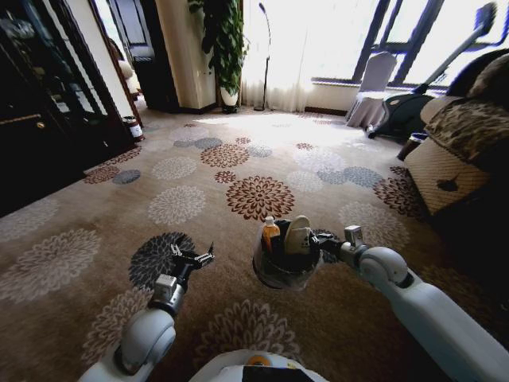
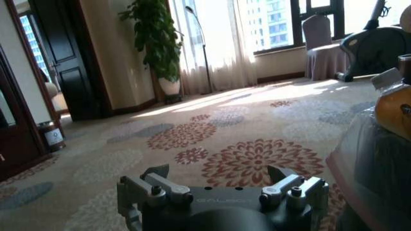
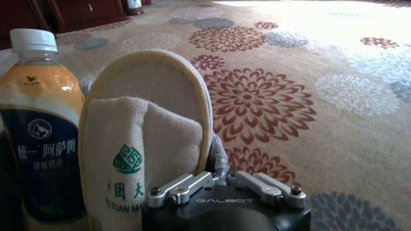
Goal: Pick up the trash from the ground and place it into the trash bin.
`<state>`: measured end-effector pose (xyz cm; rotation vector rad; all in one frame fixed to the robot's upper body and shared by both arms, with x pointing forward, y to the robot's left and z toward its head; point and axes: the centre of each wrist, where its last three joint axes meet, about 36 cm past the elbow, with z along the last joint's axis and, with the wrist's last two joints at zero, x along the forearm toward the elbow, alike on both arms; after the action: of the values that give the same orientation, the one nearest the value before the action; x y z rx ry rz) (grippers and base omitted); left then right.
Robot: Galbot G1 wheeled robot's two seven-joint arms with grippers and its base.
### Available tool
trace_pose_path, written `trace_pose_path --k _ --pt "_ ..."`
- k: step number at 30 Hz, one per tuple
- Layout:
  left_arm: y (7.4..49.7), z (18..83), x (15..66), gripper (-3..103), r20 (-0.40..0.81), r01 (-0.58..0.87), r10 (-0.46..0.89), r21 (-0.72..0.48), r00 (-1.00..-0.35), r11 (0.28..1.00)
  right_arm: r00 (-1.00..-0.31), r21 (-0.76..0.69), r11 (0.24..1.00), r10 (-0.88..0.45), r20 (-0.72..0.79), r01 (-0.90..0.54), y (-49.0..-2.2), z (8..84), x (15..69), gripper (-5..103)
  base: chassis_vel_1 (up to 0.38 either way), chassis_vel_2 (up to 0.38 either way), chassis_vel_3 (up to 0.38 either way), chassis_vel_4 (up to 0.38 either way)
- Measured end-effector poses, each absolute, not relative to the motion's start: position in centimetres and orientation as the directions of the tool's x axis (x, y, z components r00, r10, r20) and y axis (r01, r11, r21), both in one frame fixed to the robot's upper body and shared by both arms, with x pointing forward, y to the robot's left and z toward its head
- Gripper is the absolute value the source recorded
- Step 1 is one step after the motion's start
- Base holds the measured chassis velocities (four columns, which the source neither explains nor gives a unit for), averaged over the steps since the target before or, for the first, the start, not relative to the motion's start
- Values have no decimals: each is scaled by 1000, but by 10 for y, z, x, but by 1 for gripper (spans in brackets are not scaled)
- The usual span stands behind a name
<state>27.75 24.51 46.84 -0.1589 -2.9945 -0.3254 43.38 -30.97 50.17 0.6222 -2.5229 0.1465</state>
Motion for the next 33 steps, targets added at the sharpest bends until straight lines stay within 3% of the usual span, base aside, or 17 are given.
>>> trace_pose_path --k 33 --pt "252 468 283 100 127 100 76 194 -989 976 -760 25 893 -397 515 -449 -312 501 431 0 0 0 0 0"
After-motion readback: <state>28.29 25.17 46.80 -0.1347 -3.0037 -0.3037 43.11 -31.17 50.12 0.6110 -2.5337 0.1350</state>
